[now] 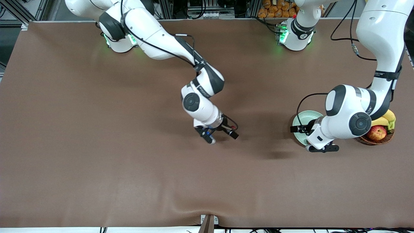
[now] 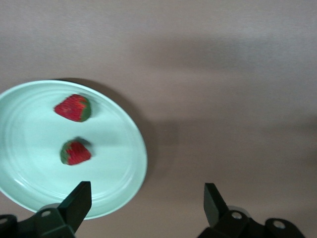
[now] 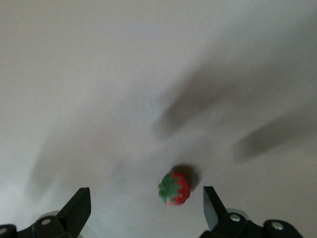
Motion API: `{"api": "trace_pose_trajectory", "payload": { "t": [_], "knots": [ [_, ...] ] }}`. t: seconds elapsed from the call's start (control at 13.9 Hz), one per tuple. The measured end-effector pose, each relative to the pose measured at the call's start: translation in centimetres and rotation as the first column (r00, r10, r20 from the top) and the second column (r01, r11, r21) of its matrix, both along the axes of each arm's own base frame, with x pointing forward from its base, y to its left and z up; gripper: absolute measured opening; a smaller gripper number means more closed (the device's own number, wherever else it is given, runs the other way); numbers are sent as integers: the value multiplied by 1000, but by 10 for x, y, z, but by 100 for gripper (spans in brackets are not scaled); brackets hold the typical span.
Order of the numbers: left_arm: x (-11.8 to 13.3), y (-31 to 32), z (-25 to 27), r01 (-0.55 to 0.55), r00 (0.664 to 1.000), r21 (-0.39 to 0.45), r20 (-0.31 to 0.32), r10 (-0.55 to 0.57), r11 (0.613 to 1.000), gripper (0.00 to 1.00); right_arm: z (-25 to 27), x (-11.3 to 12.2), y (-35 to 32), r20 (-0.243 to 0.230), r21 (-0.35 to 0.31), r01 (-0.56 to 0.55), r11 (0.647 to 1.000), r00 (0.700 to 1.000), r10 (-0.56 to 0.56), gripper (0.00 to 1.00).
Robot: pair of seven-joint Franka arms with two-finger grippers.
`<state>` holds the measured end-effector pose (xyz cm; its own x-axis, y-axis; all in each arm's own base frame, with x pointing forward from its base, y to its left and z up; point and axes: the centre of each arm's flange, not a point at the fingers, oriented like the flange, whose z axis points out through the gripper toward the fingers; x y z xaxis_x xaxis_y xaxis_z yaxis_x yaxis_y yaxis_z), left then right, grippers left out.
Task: Collect all strawberries into plate
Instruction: 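Grasp the third strawberry with the right gripper and carry it mid-table, then release the third strawberry mid-table while the left gripper approaches it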
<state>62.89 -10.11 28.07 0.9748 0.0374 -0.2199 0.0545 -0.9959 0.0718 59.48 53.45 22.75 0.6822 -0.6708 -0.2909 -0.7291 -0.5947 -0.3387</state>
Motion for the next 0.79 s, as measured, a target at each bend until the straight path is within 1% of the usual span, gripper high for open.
{"api": "trace_pose_trajectory", "payload": {
  "t": [0.14, 0.22, 0.36, 0.58, 0.79],
  "knots": [
    [-4, -28, 1, -43, 999, 13, -4, 43, 999, 100, 27, 32, -42, -25, -22, 10, 1000, 1000, -11, 100],
    [-7, -48, 1, -59, 998, 22, -6, 59, 998, 100, 40, 48, -66, -39, -30, -2, 1000, 999, 1, 100],
    [-14, -87, 2, -75, 997, 32, -2, 75, 997, 100, 59, 68, -110, -81, -50, -49, 998, 996, 45, 100],
    [-21, -113, 2, -101, 995, 39, 4, 101, 994, 100, 82, 90, -179, -153, -67, -133, 989, 981, 122, 100],
    [-18, -119, 5, -198, 980, 40, 10, 198, 979, 100, 112, 104, -253, -210, -60, -210, 976, 958, 193, 100]
  ]
}}
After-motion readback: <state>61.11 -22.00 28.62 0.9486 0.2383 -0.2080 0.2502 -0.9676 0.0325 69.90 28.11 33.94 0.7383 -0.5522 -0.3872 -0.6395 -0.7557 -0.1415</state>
